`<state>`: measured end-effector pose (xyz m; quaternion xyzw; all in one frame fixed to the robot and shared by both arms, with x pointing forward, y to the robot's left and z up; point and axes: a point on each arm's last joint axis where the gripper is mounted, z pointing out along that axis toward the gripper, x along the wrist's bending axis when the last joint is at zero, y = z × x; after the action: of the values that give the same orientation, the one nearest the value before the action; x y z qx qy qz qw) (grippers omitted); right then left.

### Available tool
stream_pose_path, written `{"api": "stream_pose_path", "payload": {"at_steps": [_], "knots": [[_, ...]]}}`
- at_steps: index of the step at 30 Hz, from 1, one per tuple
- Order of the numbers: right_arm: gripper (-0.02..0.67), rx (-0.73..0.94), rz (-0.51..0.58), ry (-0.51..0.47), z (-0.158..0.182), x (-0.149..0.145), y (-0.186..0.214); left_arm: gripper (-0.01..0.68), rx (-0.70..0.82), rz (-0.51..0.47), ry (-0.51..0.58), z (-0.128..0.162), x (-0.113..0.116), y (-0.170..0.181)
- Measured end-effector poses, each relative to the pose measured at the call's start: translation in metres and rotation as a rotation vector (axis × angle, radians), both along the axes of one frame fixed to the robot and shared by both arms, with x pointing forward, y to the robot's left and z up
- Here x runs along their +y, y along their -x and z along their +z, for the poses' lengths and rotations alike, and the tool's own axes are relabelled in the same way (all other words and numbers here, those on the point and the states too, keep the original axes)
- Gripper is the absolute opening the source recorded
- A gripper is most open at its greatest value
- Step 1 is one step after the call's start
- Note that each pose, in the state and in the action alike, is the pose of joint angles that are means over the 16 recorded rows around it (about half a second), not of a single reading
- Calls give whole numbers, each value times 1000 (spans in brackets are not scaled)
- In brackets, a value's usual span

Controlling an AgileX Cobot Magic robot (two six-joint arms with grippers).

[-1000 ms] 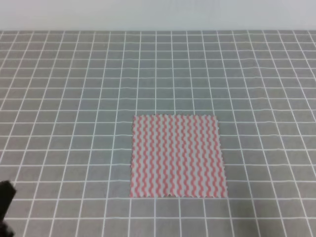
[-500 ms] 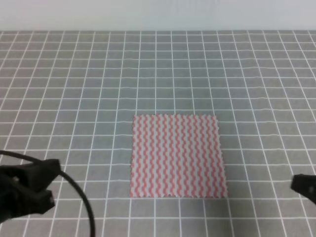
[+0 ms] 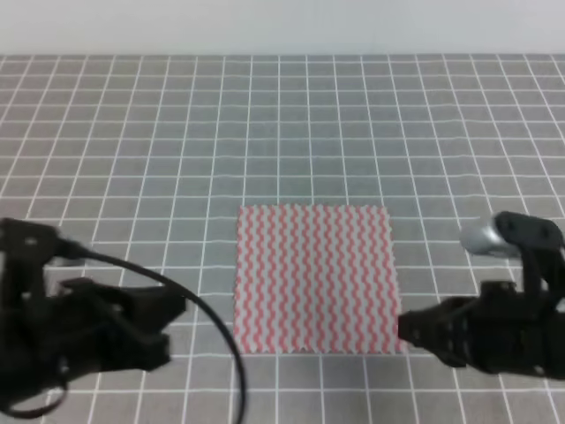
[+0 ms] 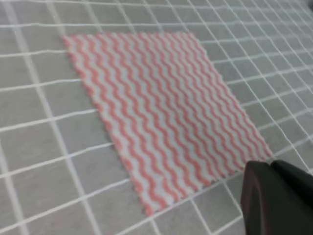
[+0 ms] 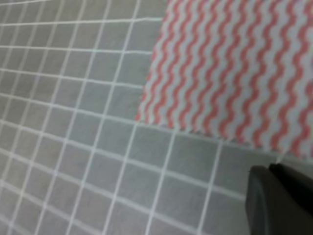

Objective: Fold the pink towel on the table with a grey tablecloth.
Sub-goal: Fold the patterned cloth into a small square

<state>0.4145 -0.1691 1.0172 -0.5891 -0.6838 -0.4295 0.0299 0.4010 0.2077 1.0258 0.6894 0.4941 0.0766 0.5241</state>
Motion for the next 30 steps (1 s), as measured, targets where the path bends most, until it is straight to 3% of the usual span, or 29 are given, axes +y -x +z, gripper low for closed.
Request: {"api": "stream_pose_path", "payload": {"at_steps": [11,24,30], "knots": [[16,55,-4,89,-23,16,-28,-2,-1,-157,-81,-6,-41,-9],[258,194,-114,135,-59,8,-54,-3,-3,-184,-143,-13,-53,-16],[313,240,-130,147,-71,10,-64,-4,-11,-165,-158,-14,-52,-18]]}}
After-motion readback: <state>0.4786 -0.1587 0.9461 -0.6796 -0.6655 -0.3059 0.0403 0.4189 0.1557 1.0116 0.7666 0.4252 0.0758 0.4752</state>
